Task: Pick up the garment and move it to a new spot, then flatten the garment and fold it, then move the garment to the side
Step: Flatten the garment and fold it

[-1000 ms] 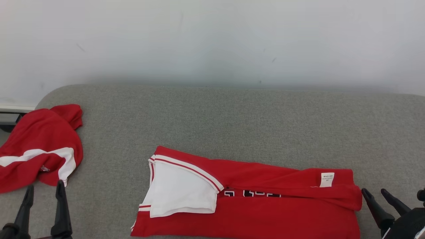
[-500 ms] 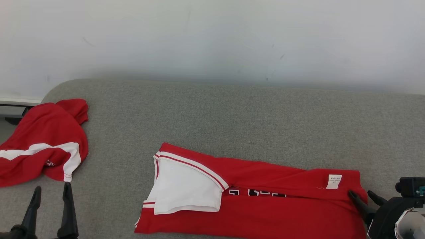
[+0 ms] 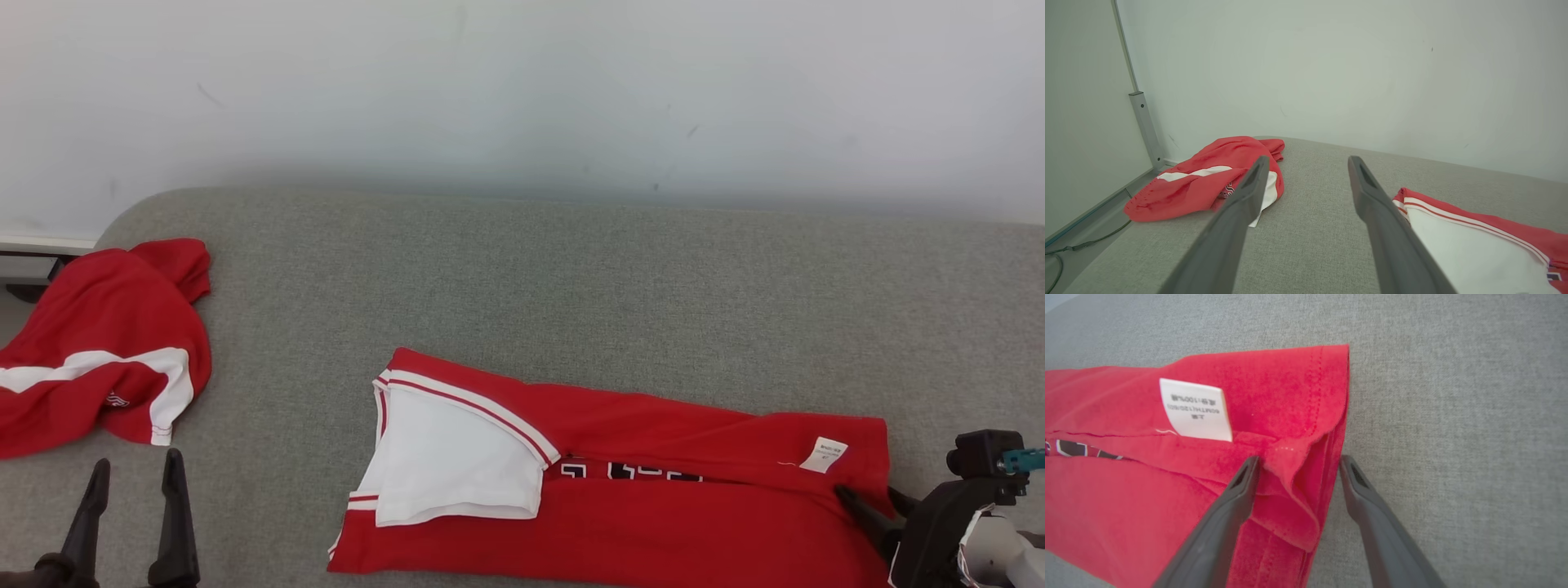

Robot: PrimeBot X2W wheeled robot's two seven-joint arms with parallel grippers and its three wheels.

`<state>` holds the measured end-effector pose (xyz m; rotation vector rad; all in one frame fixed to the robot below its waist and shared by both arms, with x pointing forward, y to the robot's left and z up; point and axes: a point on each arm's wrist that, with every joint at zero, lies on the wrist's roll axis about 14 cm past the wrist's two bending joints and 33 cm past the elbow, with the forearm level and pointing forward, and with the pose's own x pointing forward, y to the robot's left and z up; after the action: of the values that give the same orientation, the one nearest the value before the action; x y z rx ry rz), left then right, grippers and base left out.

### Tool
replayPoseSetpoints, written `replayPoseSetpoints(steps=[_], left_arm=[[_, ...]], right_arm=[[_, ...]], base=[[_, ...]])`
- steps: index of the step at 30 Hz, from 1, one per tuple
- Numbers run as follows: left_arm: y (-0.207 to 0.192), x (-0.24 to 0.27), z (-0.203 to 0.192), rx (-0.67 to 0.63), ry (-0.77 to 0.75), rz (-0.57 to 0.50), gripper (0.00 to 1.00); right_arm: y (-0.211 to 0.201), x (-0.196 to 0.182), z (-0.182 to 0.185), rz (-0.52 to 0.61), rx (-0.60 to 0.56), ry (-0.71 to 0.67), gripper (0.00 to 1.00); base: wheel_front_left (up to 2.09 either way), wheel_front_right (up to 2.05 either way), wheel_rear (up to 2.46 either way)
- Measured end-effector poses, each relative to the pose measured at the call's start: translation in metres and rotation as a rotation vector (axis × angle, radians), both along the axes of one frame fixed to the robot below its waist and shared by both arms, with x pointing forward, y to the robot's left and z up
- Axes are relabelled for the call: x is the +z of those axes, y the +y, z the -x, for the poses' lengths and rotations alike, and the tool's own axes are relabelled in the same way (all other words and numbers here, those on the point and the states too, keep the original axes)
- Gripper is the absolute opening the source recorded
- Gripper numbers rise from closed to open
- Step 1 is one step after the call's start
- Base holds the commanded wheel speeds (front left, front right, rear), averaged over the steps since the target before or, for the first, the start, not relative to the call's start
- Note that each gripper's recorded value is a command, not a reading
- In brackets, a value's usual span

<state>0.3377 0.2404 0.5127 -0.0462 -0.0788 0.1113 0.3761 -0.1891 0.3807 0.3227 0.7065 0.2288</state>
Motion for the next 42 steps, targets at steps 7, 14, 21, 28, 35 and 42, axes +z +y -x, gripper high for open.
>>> replayPoseSetpoints(steps=[7, 14, 21, 28, 35, 42], left_arm=[[-0.001, -0.001, 0.000, -0.006, 0.002, 0.003, 1.00], [0.001, -0.004, 0.001, -0.004, 0.008, 0.000, 1.00], [-0.002, -0.003, 0.001, -0.021, 0.007, -0.016, 1.00], [-0.016, -0.005, 0.000, -0.073, 0.013, -0.026, 1.00], [-0.019, -0.005, -0.002, -0.086, 0.011, -0.027, 1.00], [-0.020, -0.005, -0.005, -0.090, 0.013, -0.024, 1.00]], right_arm=[[0.012, 0.003, 0.001, -0.011, 0.033, -0.004, 0.00], [-0.005, 0.014, -0.008, 0.010, -0.003, -0.051, 0.00], [-0.070, 0.030, -0.011, 0.124, -0.101, -0.091, 0.00], [-0.104, 0.051, -0.013, 0.167, -0.164, -0.126, 0.00], [-0.059, 0.069, -0.011, -0.016, -0.106, -0.132, 0.00], [-0.010, 0.103, -0.009, -0.242, -0.012, -0.148, 0.00]], base=[[0.00, 0.00, 0.00], [0.00, 0.00, 0.00], [0.00, 0.00, 0.00], [0.00, 0.00, 0.00], [0.00, 0.00, 0.00], [0.00, 0.00, 0.00]])
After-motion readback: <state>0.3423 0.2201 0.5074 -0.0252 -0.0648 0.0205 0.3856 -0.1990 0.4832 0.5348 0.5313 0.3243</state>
